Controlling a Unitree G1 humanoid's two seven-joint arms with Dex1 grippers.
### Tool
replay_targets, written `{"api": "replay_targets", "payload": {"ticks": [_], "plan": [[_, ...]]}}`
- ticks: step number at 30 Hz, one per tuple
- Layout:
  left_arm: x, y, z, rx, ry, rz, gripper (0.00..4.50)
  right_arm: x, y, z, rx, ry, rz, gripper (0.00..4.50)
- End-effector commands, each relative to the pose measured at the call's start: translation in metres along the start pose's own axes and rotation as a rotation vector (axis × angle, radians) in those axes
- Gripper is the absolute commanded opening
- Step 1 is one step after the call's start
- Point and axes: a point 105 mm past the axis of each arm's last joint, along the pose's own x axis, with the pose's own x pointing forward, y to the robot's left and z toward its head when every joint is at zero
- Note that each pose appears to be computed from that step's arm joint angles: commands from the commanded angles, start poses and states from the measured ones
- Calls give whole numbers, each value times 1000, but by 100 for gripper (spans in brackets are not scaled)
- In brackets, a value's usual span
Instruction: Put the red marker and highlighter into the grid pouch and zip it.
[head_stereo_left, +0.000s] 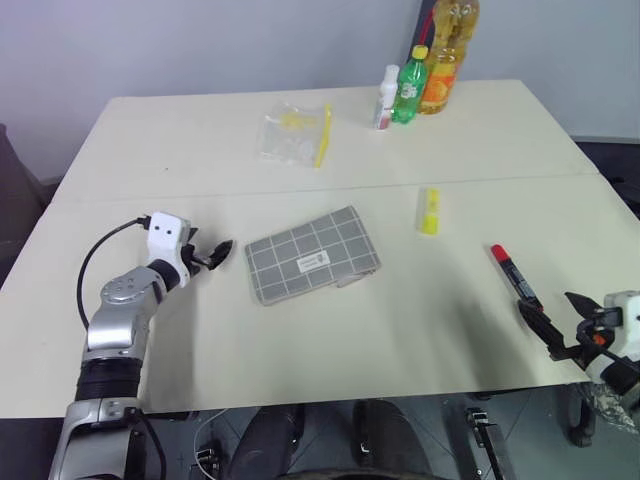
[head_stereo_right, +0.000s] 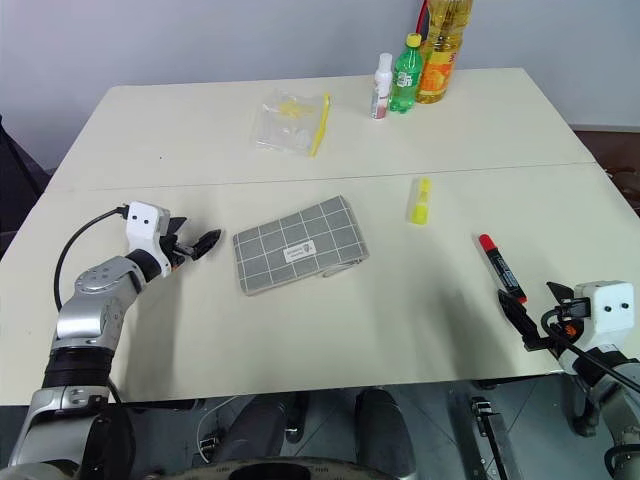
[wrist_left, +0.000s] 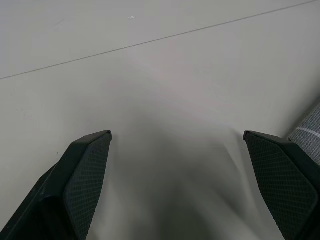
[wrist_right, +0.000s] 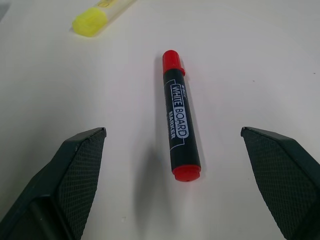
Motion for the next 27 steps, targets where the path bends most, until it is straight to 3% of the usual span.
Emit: {"api": "replay_targets", "payload": {"ticks": [1,6,10,14,17,20,24,27], "plan": [[-2,6,24,30,-79,23,445,1,5,13,-32,-38,15,450],[-3,5,27,12,-94,18,445,8,6,24,-63,-57,42,450],[-6,6,25,37,-89,21,445,21,17,51,-111,-115,95,450],[-13,7,30,60,-118,25,445,44,40,76,-156,-170,188,450],[-24,2,26,108,-124,10,445,69,77,94,-193,-214,309,450],[-33,-7,21,175,-114,-28,450,90,100,98,-227,-214,369,373],[-48,-13,22,295,-119,-80,450,121,130,97,-254,-188,428,166],[-58,-22,15,480,-84,-167,450,143,147,95,-280,-164,432,6]]}}
